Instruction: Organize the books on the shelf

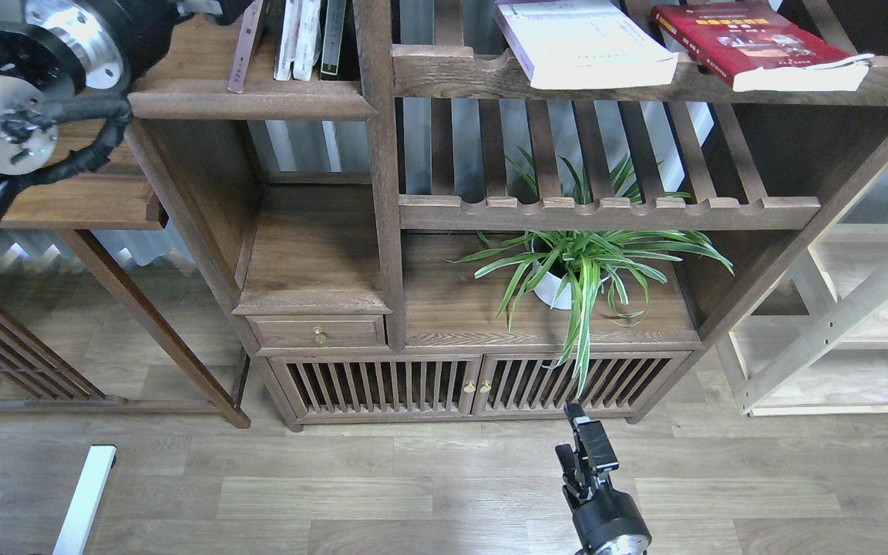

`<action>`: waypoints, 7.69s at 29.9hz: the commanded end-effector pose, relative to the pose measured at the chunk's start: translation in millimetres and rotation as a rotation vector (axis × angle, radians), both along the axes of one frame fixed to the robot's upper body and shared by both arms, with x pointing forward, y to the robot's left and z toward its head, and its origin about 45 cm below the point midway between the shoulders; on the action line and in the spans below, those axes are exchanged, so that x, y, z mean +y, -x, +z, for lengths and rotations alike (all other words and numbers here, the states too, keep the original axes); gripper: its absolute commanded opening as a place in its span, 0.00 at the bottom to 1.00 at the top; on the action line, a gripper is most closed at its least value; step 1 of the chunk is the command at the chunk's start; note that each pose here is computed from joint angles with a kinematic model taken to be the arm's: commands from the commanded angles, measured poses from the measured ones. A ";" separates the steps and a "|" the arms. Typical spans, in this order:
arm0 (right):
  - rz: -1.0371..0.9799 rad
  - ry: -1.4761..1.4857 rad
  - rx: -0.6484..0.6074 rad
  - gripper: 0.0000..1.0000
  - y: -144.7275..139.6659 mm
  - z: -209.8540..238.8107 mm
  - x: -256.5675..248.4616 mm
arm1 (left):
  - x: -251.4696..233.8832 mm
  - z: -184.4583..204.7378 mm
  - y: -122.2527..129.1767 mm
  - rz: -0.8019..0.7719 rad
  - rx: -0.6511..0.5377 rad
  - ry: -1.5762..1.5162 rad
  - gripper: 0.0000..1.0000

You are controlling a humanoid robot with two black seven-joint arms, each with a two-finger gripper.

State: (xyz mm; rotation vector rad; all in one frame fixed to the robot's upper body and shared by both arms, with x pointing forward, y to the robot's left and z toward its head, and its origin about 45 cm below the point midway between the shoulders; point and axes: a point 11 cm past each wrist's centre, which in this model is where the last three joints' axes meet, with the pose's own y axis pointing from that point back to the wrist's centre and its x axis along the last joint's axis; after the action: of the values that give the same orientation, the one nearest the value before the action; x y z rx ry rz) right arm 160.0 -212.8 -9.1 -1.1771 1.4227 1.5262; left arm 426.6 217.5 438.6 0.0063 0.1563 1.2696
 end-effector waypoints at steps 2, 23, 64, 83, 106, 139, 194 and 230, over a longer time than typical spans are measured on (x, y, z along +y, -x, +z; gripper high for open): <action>0.008 -0.006 -0.022 0.99 -8.7 4.9 0.7 | 10.9 13.4 1.7 0.017 -0.032 0.049 0.98; 0.020 -0.027 -0.184 0.99 -70.6 44.3 6.1 | 13.2 33.6 2.8 -0.005 -0.052 0.226 1.00; -0.037 -0.038 -0.505 0.99 -140.4 140.3 -10.3 | -17.7 -35.7 45.0 -0.510 0.116 0.881 0.99; -0.078 -0.033 -0.562 0.99 -156.6 159.1 -23.1 | 11.5 -110.0 61.0 -0.484 0.181 1.107 0.99; -0.043 0.011 -0.615 0.99 -186.3 188.5 -14.3 | 15.5 -127.2 63.4 -0.377 0.189 1.221 0.99; -0.292 0.004 -0.799 1.00 -218.8 244.3 -77.8 | 28.0 -129.4 60.4 -0.381 0.147 1.215 1.00; -0.178 0.437 -0.729 1.00 -221.9 259.2 -176.7 | 37.6 -125.2 61.1 -0.378 0.107 1.215 1.00; -0.184 0.503 -0.638 1.00 -262.6 283.6 -168.2 | 54.0 -125.8 61.7 -0.402 0.025 1.169 1.00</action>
State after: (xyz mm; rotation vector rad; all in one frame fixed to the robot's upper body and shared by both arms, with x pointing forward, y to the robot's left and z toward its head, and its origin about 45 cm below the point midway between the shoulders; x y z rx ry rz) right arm 416.1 -381.8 276.6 -1.6191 1.3742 0.5471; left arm 365.0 271.6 312.4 -0.9041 0.8541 0.6340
